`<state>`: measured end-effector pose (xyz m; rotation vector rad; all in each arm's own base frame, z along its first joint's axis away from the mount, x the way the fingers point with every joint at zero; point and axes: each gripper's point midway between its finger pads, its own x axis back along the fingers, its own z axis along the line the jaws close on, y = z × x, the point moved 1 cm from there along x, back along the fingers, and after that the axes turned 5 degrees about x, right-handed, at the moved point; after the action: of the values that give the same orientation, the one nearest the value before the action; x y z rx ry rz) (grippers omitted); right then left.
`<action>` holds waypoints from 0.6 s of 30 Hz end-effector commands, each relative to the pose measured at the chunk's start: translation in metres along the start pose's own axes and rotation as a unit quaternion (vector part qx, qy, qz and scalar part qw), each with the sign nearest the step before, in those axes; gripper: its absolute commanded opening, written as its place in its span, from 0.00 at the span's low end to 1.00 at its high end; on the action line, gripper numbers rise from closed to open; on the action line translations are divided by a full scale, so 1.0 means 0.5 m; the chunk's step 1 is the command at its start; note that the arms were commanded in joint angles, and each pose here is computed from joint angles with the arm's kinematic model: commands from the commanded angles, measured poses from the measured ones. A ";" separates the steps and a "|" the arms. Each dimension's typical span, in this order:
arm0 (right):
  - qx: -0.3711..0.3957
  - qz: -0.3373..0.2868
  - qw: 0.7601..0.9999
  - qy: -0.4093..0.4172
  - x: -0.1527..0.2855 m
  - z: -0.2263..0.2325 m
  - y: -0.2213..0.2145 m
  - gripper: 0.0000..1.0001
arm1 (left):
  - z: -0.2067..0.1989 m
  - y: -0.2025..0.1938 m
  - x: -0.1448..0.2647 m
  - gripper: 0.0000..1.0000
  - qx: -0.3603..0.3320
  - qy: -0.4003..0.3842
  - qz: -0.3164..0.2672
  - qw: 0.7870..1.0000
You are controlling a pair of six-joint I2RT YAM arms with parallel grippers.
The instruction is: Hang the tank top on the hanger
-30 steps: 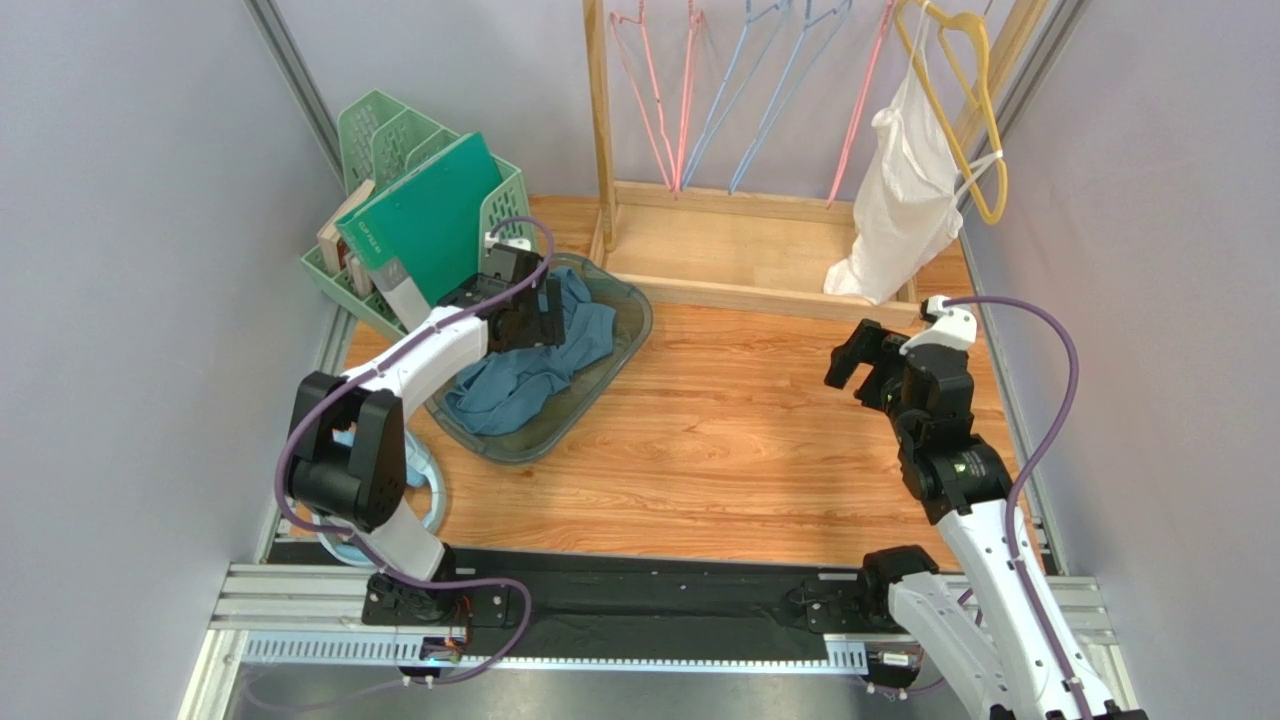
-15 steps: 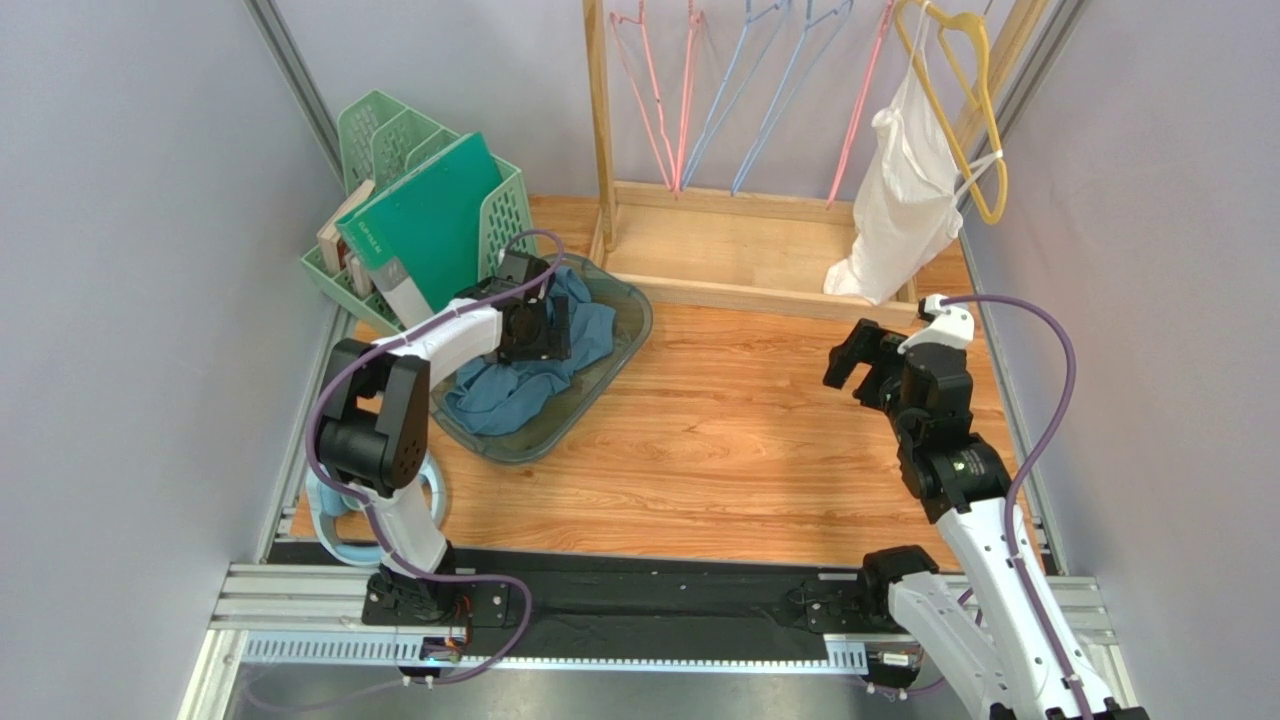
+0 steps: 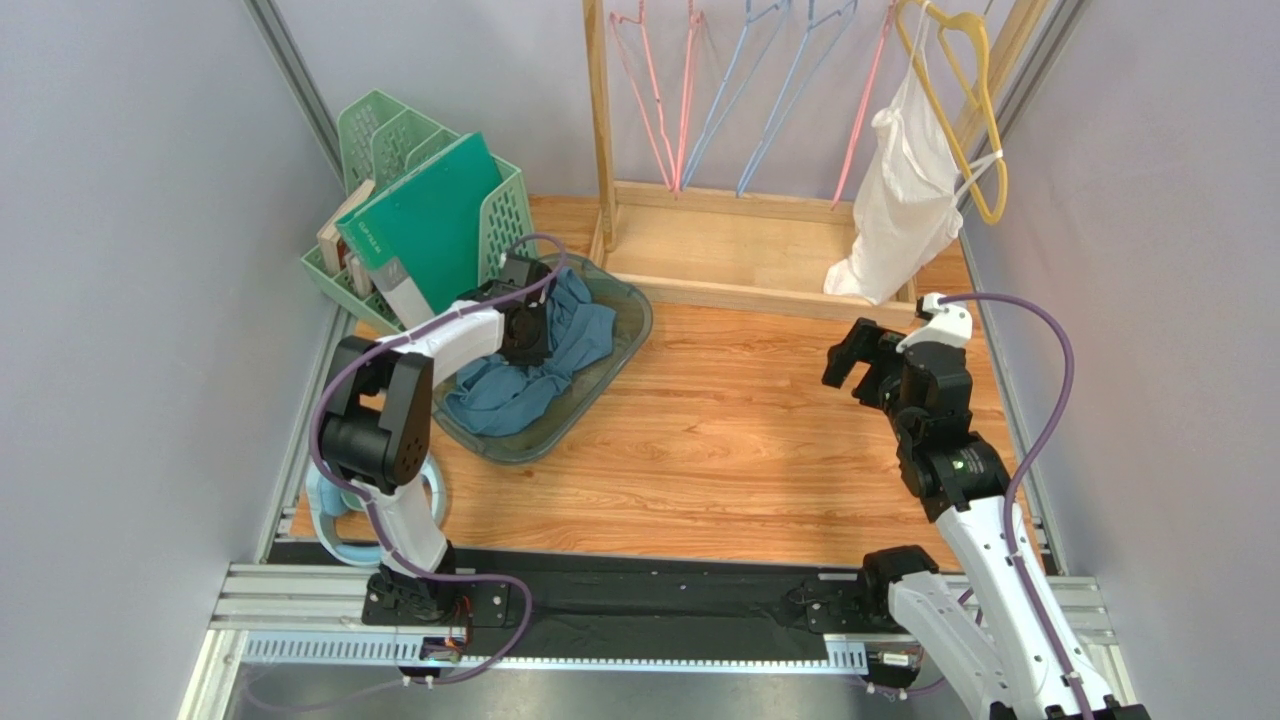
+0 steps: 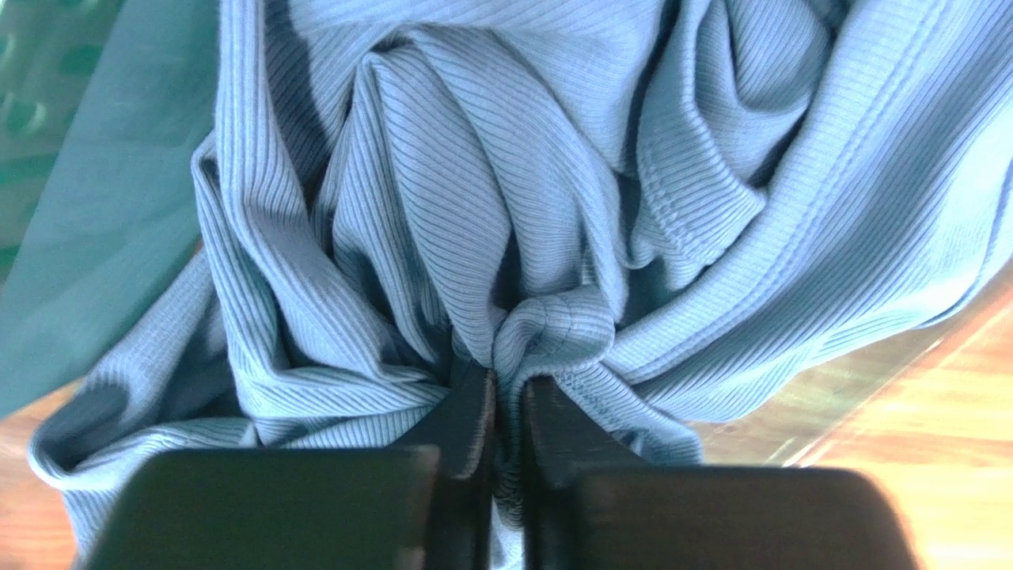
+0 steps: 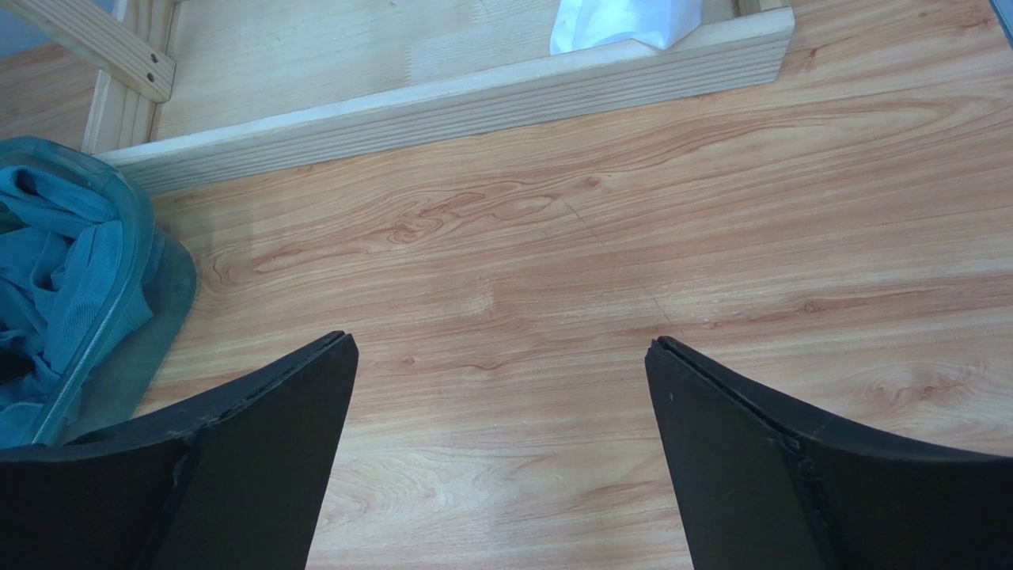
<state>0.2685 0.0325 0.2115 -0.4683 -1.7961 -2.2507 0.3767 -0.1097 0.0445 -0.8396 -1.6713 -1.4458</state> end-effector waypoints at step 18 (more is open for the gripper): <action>0.004 -0.018 0.999 0.027 0.004 0.024 0.033 0.99 | 0.006 0.164 0.463 0.00 0.035 -0.121 -0.274 0.953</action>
<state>0.2691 0.0360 0.2085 -0.4609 -1.7829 -2.2318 0.3444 -0.0981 0.2323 -0.6027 -2.1409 -1.6215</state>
